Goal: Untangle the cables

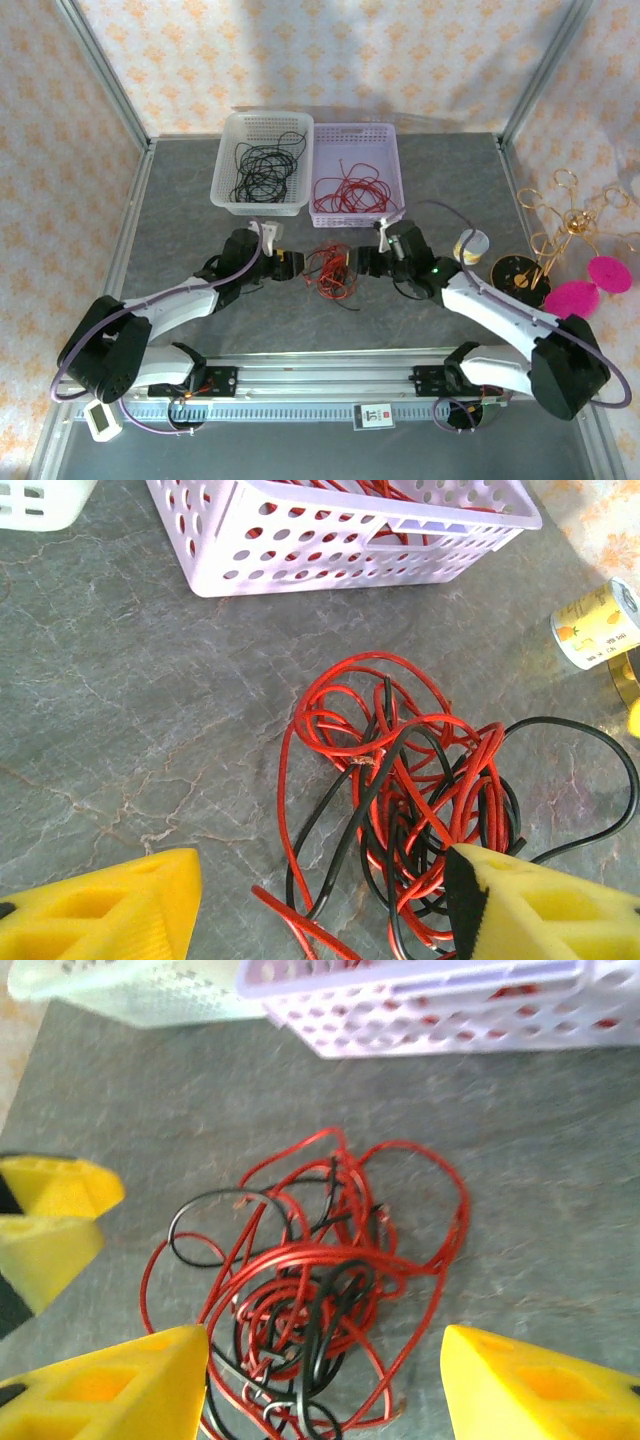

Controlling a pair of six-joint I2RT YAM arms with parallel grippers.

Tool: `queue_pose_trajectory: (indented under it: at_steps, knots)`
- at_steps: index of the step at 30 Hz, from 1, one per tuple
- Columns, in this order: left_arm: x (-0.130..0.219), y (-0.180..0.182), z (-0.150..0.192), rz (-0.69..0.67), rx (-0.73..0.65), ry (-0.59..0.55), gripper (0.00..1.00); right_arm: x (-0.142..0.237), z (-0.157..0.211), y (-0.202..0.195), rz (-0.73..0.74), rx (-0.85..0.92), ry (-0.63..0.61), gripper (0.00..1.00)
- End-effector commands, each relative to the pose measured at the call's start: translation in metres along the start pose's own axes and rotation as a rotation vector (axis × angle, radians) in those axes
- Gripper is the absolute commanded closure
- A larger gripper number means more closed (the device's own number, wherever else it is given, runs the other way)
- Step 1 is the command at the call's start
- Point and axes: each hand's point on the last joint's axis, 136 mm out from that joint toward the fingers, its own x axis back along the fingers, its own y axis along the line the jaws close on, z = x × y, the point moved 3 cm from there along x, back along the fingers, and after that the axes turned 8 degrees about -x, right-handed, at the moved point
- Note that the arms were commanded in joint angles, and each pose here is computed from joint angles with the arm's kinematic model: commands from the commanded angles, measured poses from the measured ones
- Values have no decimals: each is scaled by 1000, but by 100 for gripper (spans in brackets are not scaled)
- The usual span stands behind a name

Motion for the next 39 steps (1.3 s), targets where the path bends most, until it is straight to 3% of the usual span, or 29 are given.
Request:
queue_pose_trajectory:
  at_steps: [1, 7, 20, 26, 39]
  knots:
    - [-1, -8, -11, 25, -30, -23, 33, -13, 1, 1, 40, 24, 20, 41]
    - [1, -7, -10, 12, -35, -22, 34, -21, -1, -1, 77, 47, 16, 52]
    - [0, -22, -15, 53, -87, -37, 33, -3, -14, 6, 88, 85, -31, 99]
    - [13, -42, -33, 118, -145, -123, 33, 17, -31, 24, 58, 107, -72, 100]
    - [54, -118, -85, 399, -309, -366, 27, 113, -104, 122, -227, 182, -299, 100]
